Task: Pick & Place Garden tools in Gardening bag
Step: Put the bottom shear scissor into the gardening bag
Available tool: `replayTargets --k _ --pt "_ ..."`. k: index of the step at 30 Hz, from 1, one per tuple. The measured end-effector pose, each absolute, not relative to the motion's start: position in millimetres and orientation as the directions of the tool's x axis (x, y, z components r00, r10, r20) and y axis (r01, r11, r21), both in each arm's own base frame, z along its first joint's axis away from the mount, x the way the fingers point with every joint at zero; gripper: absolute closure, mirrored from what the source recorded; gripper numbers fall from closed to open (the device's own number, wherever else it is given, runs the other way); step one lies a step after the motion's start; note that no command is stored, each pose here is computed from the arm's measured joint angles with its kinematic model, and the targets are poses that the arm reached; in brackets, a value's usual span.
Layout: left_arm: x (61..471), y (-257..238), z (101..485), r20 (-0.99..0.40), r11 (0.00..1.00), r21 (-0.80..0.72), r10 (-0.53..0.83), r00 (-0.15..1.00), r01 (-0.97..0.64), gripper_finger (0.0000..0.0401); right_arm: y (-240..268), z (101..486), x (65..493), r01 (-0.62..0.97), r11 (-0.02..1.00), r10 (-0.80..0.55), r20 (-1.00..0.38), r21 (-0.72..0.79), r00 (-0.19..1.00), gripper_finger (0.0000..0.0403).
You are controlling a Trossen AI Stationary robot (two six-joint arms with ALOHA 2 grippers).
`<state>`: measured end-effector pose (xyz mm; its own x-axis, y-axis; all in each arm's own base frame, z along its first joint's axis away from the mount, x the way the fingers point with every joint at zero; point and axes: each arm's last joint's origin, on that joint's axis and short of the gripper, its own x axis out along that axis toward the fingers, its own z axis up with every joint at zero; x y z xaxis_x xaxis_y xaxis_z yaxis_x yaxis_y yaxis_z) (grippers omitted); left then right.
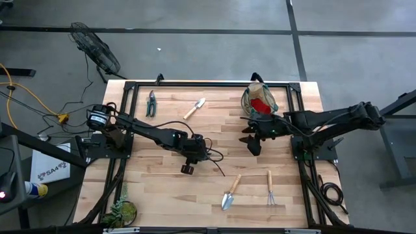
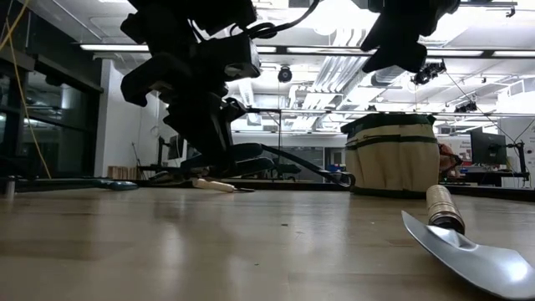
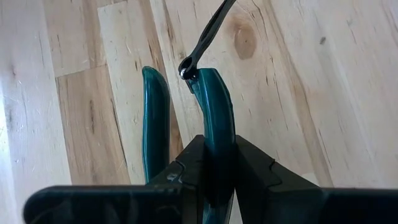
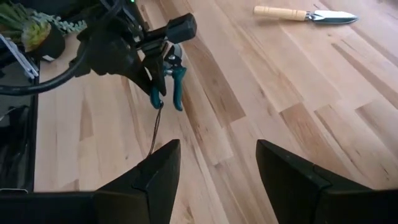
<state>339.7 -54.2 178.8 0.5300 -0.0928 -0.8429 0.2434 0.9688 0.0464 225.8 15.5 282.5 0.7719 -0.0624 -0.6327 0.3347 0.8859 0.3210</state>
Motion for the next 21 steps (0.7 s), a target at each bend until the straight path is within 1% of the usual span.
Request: replayTargets --k 9,21 --pt "340.2 -54.2 179.1 -0.840 0.970 0.045 -0.093 0.535 0.239 0.0352 13.4 279.6 200.9 0.310 0.845 -0.058 -0.501 0.436 0.864 0.0202" --pt "342.2 -54.5 180.6 -0.826 0.975 0.034 -0.096 0.555 0.220 0.0352 11.0 282.4 171.9 0.275 0.829 -0.051 -0.424 0.487 0.904 0.0202"
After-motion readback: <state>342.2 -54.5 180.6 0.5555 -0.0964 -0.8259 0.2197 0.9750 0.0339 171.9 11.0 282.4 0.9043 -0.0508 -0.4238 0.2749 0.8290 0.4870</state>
